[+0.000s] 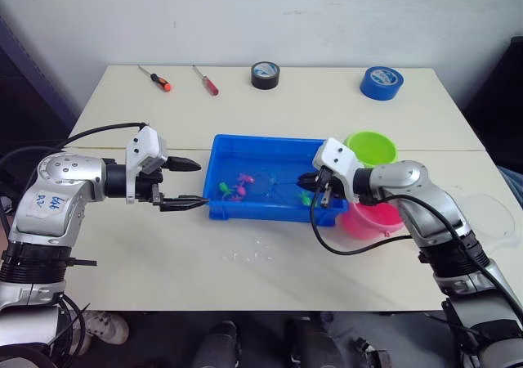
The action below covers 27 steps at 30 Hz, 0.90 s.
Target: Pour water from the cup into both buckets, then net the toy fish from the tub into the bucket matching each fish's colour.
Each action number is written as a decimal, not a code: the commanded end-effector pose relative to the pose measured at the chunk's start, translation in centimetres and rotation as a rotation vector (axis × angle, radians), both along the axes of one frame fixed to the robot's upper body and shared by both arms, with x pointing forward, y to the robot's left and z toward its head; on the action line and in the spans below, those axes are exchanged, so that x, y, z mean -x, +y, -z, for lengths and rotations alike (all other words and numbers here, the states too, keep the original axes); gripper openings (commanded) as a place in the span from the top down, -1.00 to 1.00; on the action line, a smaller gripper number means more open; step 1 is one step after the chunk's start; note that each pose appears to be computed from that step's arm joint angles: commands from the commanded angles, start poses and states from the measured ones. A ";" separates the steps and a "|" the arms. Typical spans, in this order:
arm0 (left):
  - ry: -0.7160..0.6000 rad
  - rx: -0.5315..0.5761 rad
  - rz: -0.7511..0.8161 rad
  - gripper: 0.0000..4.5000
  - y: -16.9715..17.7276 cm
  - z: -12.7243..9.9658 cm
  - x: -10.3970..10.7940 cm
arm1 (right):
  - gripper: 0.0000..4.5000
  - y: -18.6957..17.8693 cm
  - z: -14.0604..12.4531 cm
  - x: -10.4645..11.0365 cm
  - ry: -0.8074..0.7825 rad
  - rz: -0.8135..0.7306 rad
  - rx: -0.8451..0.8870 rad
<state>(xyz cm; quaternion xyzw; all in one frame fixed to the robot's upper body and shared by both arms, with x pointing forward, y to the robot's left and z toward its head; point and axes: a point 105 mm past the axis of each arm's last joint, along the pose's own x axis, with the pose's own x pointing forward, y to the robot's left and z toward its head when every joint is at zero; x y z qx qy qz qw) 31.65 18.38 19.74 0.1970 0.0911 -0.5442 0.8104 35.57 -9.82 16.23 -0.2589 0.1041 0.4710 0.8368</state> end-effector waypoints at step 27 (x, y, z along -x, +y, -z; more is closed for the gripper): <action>-0.047 0.065 -0.081 -0.97 2.1 -1.8 -1.2 | 1.00 1.8 -3.7 0.0 0.012 0.058 -0.301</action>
